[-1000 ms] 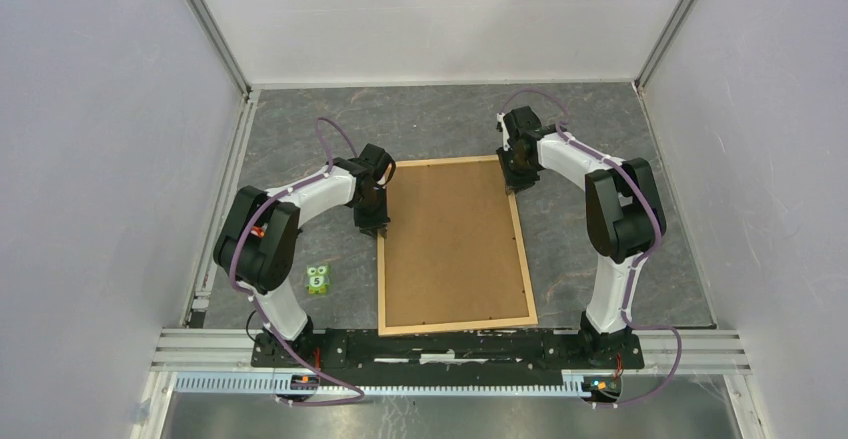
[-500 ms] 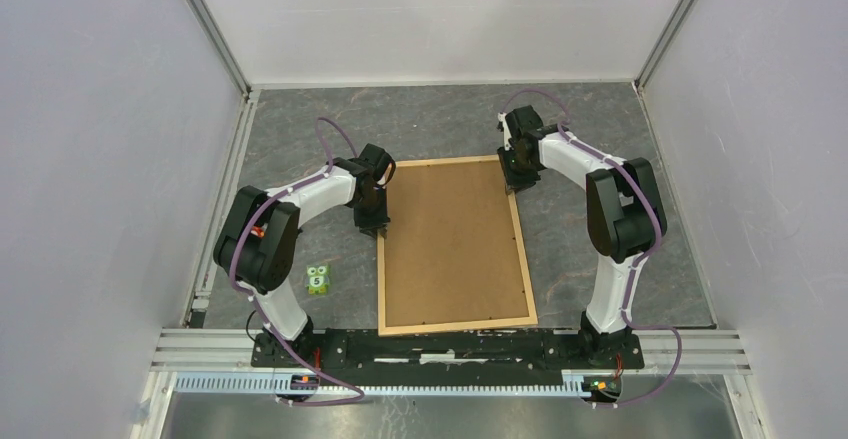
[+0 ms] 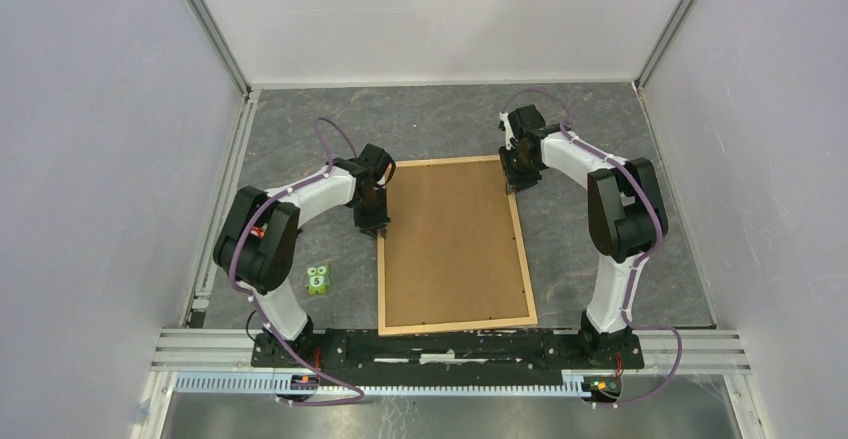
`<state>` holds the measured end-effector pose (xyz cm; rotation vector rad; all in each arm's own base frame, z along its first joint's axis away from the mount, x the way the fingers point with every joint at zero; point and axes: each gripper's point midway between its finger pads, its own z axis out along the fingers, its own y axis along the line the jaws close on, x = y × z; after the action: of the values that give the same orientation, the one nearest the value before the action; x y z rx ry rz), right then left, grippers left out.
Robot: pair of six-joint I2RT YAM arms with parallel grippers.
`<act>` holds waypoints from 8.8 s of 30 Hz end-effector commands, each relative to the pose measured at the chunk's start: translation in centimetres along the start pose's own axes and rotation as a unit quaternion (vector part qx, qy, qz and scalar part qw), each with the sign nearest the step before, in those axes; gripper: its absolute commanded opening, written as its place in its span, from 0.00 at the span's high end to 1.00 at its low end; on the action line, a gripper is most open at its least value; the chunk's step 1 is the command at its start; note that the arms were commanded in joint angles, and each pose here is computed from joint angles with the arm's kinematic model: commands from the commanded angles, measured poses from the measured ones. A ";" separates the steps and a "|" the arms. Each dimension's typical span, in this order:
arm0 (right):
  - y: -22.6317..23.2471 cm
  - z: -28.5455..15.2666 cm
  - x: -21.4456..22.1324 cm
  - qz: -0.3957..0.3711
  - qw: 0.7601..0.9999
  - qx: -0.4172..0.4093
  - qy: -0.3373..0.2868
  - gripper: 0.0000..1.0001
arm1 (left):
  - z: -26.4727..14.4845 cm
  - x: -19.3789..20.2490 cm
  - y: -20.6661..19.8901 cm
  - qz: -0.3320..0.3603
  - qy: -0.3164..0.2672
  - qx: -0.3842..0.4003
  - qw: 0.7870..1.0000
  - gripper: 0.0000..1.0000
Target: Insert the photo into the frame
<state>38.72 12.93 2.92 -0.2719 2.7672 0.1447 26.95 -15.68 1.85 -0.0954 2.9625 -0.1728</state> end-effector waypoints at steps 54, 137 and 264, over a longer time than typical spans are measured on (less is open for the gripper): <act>-0.4 -1.6 -1.6 0.025 0.997 -0.063 -0.031 0.57 | 1.3 1.9 2.5 0.025 0.024 -0.054 0.998 0.78; -3.6 3.2 5.6 -0.019 0.992 0.096 0.074 0.68 | 1.0 1.9 2.4 0.032 0.018 -0.053 0.998 0.78; 1.9 -1.2 4.1 0.050 0.986 -0.150 -0.057 0.18 | 2.1 1.1 0.8 0.015 0.050 -0.010 0.999 0.77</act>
<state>36.63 13.62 3.65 -0.2012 2.6447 0.5539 26.92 -15.85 1.84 -0.0768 2.9646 -0.1561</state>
